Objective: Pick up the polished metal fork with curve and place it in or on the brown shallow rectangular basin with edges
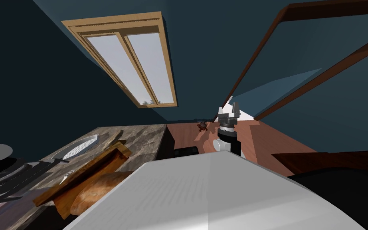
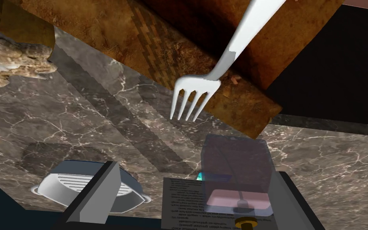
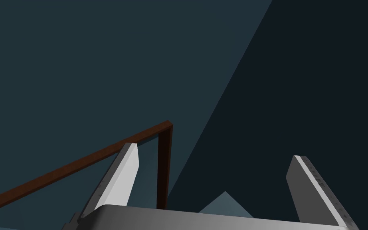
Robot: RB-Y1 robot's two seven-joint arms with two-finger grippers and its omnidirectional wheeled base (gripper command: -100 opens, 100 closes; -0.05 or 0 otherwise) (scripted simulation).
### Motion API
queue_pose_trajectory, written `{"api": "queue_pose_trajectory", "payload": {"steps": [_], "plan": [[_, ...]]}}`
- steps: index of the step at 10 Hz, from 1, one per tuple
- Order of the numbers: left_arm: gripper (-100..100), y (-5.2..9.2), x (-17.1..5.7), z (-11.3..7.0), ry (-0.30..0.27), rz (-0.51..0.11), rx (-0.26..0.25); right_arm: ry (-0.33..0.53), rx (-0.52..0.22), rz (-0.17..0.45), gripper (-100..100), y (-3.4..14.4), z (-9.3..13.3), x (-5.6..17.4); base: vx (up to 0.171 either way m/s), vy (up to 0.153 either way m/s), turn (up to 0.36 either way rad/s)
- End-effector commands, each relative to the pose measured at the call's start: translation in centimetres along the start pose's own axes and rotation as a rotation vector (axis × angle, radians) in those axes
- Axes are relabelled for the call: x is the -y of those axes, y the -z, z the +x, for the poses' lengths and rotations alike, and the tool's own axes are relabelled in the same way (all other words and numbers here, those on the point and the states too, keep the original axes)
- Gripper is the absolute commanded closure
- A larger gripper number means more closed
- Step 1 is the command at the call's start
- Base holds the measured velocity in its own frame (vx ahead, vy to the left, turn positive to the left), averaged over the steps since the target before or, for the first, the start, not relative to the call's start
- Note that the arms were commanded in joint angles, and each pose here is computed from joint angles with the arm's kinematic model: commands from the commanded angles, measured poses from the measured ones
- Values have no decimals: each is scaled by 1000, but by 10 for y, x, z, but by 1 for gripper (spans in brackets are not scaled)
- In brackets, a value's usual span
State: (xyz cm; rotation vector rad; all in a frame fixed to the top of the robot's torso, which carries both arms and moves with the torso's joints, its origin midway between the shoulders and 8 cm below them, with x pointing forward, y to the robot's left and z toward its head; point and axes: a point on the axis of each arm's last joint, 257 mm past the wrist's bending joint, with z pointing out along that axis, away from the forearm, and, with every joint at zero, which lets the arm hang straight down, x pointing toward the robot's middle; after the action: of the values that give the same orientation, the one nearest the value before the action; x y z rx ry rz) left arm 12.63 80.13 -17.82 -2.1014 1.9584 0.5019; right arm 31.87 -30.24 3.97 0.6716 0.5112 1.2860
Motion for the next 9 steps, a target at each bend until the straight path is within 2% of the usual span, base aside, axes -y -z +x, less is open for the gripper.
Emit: {"api": "queue_pose_trajectory", "payload": {"steps": [1,3,4,6,7,8,9], "plan": [[-100,1,9,-11,14,39,38,0,0,0,0,0,0,0,-17,-1,0],[-100,2,22,-21,14,88,75,0,0,0,0,0,0,0,-3,0,1],[-100,-7,-13,-45,69,32,141,0,0,0,0,0,0,0,183,16,297],[-100,5,-17,-75,31,3,245,0,0,0,0,0,0,0,153,-27,111],[-100,1,-24,-81,39,1,272,0,0,0,0,0,0,0,65,11,-46],[-100,4,-21,-91,43,16,309,0,0,0,0,0,0,0,17,11,-15],[-100,5,-17,-93,64,35,318,0,0,0,0,0,0,0,-6,2,-8]]}}
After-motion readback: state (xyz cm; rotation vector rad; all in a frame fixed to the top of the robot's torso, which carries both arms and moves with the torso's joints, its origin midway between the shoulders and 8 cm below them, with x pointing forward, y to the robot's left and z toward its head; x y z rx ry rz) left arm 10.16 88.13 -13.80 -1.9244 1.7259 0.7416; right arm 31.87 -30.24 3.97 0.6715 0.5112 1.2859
